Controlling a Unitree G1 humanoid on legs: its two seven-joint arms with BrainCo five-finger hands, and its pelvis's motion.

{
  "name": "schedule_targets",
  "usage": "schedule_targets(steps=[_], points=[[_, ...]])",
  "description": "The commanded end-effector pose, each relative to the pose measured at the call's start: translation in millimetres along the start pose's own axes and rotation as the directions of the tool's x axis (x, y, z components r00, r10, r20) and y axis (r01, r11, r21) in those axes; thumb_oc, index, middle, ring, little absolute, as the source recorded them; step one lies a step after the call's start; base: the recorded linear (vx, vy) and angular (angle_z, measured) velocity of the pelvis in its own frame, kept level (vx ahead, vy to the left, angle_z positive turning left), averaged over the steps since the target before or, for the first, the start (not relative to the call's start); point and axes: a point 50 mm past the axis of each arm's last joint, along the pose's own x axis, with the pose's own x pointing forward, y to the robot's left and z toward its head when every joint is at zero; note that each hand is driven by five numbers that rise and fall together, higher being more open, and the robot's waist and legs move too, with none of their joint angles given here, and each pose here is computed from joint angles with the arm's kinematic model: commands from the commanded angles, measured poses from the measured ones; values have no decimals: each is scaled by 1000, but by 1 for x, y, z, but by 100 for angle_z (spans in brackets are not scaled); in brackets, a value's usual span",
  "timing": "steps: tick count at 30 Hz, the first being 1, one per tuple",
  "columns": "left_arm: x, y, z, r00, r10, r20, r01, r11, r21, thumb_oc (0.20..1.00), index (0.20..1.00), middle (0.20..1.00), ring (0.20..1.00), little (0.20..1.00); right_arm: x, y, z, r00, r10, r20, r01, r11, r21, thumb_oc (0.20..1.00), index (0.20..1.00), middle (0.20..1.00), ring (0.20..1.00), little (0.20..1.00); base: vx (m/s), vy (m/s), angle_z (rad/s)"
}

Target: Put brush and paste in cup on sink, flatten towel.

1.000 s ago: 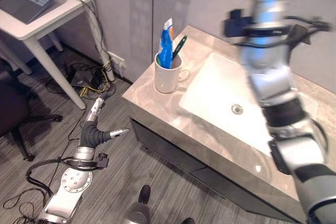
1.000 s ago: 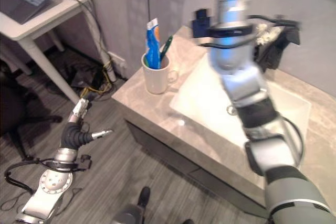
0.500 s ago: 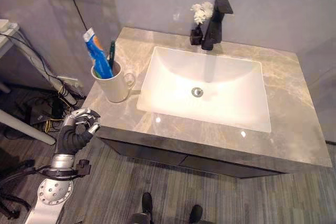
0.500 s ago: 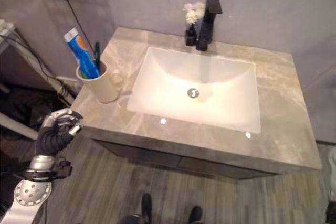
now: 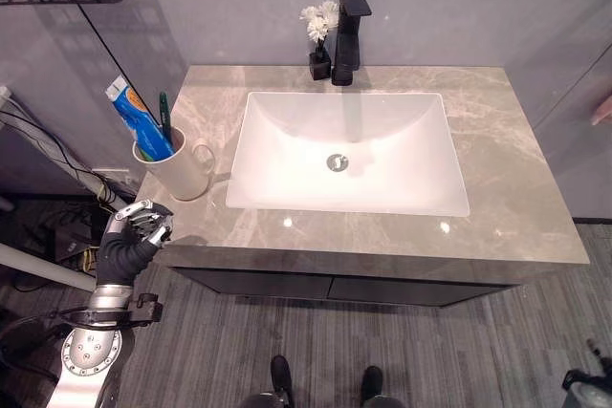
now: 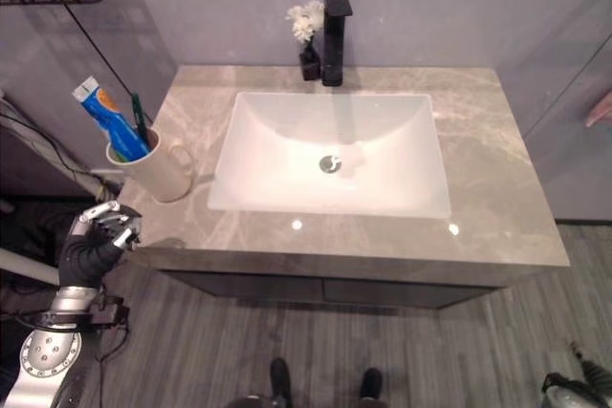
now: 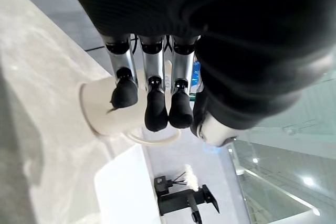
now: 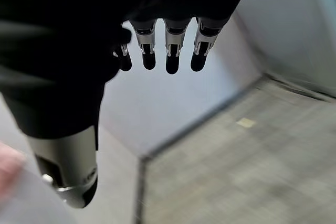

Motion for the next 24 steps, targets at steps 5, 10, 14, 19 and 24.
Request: schedule_targets(steps=[5, 10, 14, 19, 24], points=[[4, 17, 13, 1000, -15, 26, 16, 997, -76, 200, 200, 200, 200, 200, -37, 62, -30, 874, 477, -94, -477, 803, -358, 1000, 1000, 1000, 1000, 1000, 0, 0, 0], [4, 23, 12, 1000, -26, 7, 26, 993, -114, 200, 200, 200, 200, 200, -58, 81, -42, 769, 630, -111, -570, 594, -568, 1000, 1000, 1000, 1000, 1000, 8, -25, 0], [11, 24, 13, 999, -53, -2, 52, 990, -131, 200, 200, 200, 200, 200, -69, 95, -34, 695, 714, -86, -581, 488, -651, 1000, 1000, 1000, 1000, 1000, 12, -17, 3], [14, 28, 13, 997, -68, -19, 66, 991, -119, 200, 200, 200, 200, 200, -73, 99, -27, 665, 745, -53, -589, 479, -651, 1000, 1000, 1000, 1000, 1000, 15, -1, 3], [19, 30, 15, 999, -38, 4, 38, 993, -112, 200, 200, 200, 200, 200, -79, 110, -8, 654, 755, 48, -582, 543, -606, 1000, 1000, 1000, 1000, 1000, 11, 4, 3]])
